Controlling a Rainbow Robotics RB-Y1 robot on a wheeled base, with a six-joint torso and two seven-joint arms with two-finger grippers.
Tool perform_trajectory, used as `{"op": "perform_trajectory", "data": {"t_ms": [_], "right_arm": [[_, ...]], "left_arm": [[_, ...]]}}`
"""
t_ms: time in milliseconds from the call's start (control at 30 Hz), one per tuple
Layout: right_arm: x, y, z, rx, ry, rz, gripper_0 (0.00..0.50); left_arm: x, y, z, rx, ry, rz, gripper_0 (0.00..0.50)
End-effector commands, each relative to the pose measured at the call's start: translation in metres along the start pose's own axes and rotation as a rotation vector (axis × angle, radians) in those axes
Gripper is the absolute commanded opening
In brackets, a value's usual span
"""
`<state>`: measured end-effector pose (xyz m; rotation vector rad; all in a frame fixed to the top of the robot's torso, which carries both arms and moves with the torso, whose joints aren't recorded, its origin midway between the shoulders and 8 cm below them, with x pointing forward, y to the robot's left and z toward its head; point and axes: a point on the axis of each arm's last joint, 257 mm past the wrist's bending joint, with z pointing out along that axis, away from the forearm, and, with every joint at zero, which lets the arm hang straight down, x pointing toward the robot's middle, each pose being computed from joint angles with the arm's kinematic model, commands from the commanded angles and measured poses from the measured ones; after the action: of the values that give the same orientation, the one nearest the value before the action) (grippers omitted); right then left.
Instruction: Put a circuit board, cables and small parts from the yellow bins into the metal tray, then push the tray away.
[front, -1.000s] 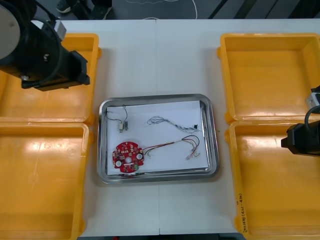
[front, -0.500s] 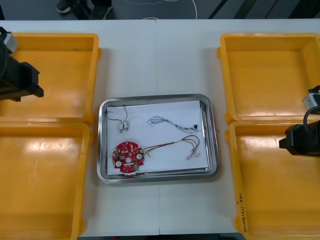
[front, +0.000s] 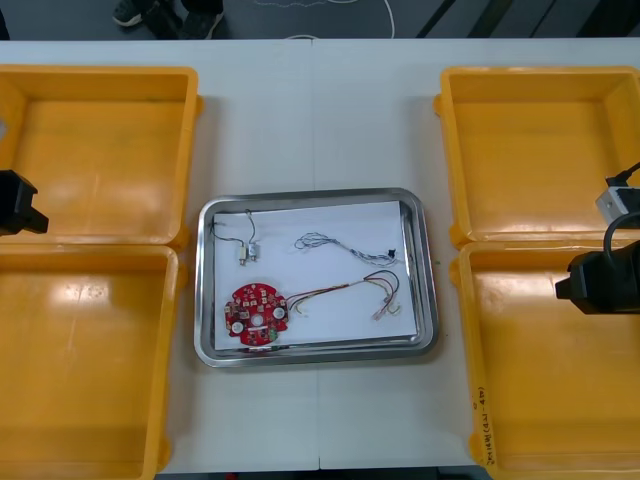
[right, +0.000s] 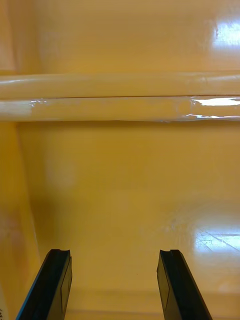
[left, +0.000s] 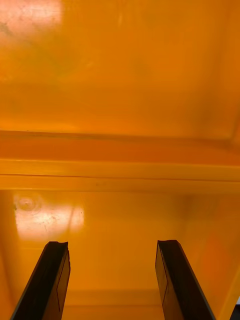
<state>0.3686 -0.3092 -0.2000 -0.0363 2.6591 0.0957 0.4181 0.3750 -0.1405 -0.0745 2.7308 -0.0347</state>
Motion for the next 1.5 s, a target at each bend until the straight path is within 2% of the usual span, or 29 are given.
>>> {"op": "perform_trajectory", "data": {"t_ms": [33,100,267,400,533,700,800,933,1033,1267,1500], "right_arm": [[-0.002,0.007,-0.018,0.045,-0.035,-0.157,0.500],[-0.001,0.014,-0.020,0.041,-0.042,-0.184,0.500],[0.003,0.032,-0.027,-0.005,-0.042,-0.296,0.500],[0.004,0.040,-0.034,0.042,-0.064,-0.472,0.500],[0.010,0.049,-0.033,0.068,-0.061,-0.574,0.500],[0.008,0.064,-0.028,0.112,-0.106,-0.735,0.500],[0.005,0.071,-0.023,0.139,-0.132,-0.840,0.500],[-0.001,0.086,-0.016,0.137,-0.169,-0.923,0.500],[-0.002,0.103,-0.008,0.101,-0.185,-0.966,0.500],[-0.005,0.133,0.018,0.048,-0.166,-1.055,0.500],[-0.007,0.149,0.039,0.038,-0.117,-1.140,0.500]], "left_arm": [[0.008,0.008,0.004,0.015,-0.031,0.065,0.500],[0.012,0.008,0.005,0.010,-0.029,0.071,0.500],[0.022,0.009,0.008,-0.003,-0.026,0.068,0.500],[0.026,0.008,0.011,-0.009,-0.029,0.064,0.500],[0.029,0.009,0.013,-0.012,-0.022,0.067,0.500],[0.033,0.009,0.011,-0.023,-0.031,0.084,0.500],[0.034,0.006,0.010,-0.017,-0.034,0.095,0.500],[0.034,0.004,0.009,-0.015,-0.037,0.101,0.500],[0.034,0.004,0.009,-0.014,-0.036,0.103,0.500],[0.035,0.001,0.009,-0.004,-0.034,0.113,0.500],[0.035,0.001,0.009,-0.004,-0.034,0.113,0.500]]}}
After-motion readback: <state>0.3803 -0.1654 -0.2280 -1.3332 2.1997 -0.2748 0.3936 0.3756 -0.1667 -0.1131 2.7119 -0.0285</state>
